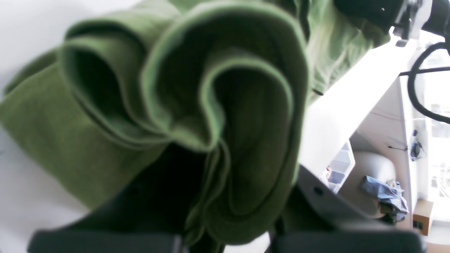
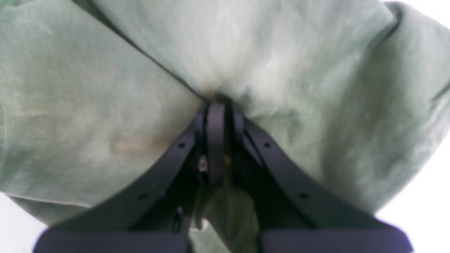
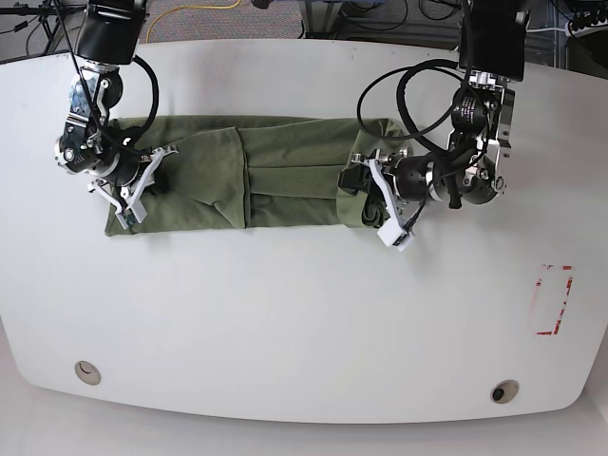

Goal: Fold the T-shirt properly
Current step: 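Fold the held strip end with the left gripper toward the right gripper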

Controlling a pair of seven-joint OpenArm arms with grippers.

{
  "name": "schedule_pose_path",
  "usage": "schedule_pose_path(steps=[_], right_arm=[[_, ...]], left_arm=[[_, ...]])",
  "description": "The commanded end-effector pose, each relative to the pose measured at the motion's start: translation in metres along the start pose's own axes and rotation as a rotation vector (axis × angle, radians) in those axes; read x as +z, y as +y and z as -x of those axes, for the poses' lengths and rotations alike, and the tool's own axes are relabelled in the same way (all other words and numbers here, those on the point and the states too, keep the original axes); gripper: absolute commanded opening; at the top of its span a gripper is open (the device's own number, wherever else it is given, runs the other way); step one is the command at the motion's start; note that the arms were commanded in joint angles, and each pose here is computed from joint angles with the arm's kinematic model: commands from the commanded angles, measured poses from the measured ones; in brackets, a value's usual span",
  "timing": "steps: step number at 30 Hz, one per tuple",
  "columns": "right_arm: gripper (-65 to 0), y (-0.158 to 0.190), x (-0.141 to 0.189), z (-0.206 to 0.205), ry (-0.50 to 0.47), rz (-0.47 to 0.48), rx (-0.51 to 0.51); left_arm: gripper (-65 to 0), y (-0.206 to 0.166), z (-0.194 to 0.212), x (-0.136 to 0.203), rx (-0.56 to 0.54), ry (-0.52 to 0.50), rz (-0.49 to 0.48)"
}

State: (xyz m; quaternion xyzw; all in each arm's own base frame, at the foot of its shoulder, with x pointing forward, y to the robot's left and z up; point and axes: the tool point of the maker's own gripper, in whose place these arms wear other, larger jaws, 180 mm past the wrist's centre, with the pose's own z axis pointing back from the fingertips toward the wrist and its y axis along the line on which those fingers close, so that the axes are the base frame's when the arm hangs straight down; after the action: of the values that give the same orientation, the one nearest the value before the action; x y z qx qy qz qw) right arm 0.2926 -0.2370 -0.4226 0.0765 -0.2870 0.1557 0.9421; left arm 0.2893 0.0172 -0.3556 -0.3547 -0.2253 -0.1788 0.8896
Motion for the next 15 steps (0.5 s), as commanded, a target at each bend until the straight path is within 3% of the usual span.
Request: schedule_pose_path(steps=[1, 15], right_arm=[[-62.0, -0.0102, 0.0048, -0.0009, 0.018, 0.034, 0.013], [-62.0, -0.0098, 0.0047, 0.0007, 0.021, 0.033, 0.012]], left_arm=[[-60.1, -0.0094, -0.0239, 0.004, -0.032, -0.065, 0.025], [-60.0, -0.0076, -0.0302, -0.0042, -0.005, -0.06, 0.042]])
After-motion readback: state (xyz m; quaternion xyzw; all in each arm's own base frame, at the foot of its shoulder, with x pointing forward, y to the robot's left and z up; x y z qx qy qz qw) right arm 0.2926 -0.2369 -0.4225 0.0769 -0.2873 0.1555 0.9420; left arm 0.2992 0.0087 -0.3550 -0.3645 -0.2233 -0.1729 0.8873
